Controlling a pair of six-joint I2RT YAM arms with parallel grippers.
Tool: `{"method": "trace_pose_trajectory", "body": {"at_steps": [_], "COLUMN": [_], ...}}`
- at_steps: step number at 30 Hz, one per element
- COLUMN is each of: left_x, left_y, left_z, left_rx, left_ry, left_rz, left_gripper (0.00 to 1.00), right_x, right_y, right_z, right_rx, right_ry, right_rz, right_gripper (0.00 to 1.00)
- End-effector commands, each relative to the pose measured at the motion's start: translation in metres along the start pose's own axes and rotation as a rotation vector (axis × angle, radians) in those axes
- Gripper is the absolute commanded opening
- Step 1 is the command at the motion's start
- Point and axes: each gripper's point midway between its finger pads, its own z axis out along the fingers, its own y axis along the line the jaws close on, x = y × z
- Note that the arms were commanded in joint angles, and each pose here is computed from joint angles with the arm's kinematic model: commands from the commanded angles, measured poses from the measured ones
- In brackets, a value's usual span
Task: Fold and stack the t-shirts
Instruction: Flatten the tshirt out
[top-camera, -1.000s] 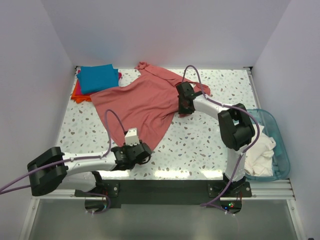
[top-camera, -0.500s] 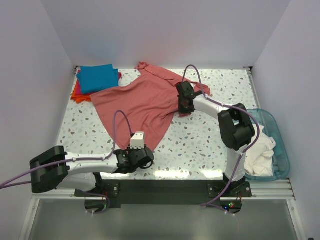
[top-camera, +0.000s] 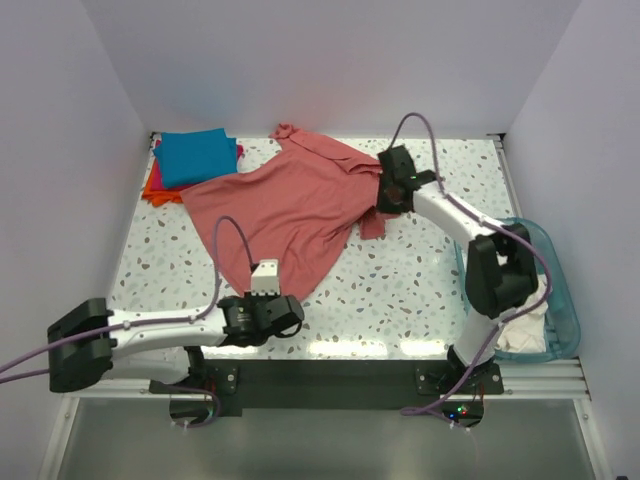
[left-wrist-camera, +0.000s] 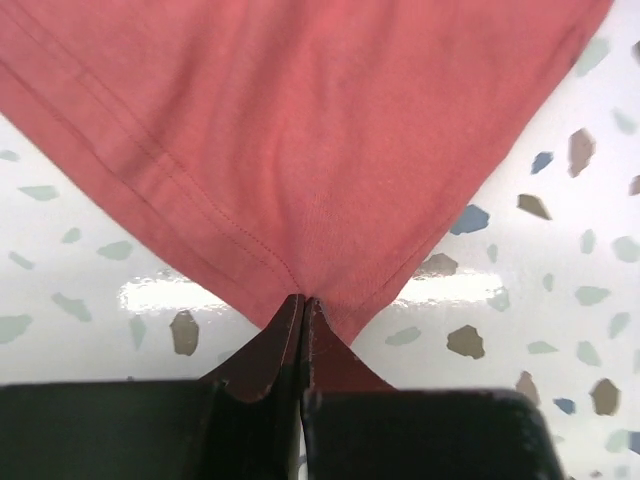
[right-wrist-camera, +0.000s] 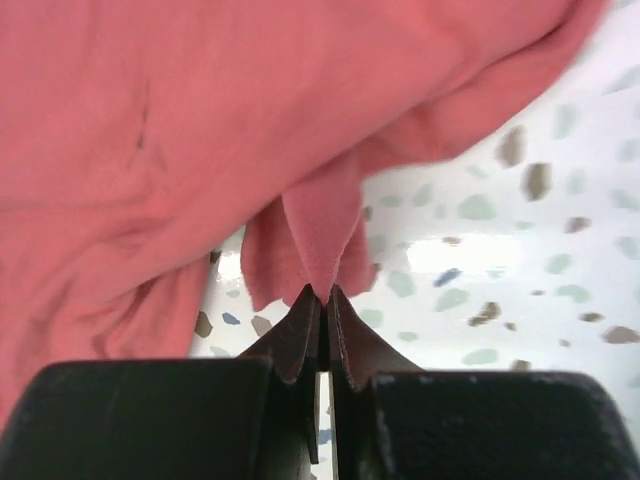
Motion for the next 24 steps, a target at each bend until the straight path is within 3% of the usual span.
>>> {"method": "trace_pose_trajectory", "body": {"at_steps": [1,7,12,18,21,24], "left_x": [-0.046,-0.122,-0.188,-0.247,-0.276,-0.304], "left_y": [0.016,0.042,0.072,0.116,0.119,0.125], "left_z": [-0.023,-0.076,-0.145,-0.218,-0.248,-0.276], "left_rx": [-0.032,0.024,0.065,0.083,0.143,0.151], "left_ry": [-0.124,-0.309,-0.471,-0.654,-0.740,-0.827], "left_rz": [-0.126,-0.348,-0.473,-0.515,-0.545,-0.544], "left_gripper": [0.00,0.00,0.00,0.00,0.00,0.00], "right_x": [-0.055,-0.079,-0.093,-0.112,-0.114,-0.127], "right_y": [-0.042,-0.093,-0.113,-0.131,-0.139,-0.145], "right_z": [-0.075,-0.150,-0.230,-0.345,-0.389,-0.471], "right_rx": [-0.001,0.038,0.028,0.001,-0.006,-0.069], "right_ry": [-0.182,-0.317,-0.462,-0.689,-0.773,-0.952], "right_rz": [0.134,0.216,0.267,0.329,0.350,0.371], "right_gripper": [0.00,0.00,0.00,0.00,0.00,0.00]}}
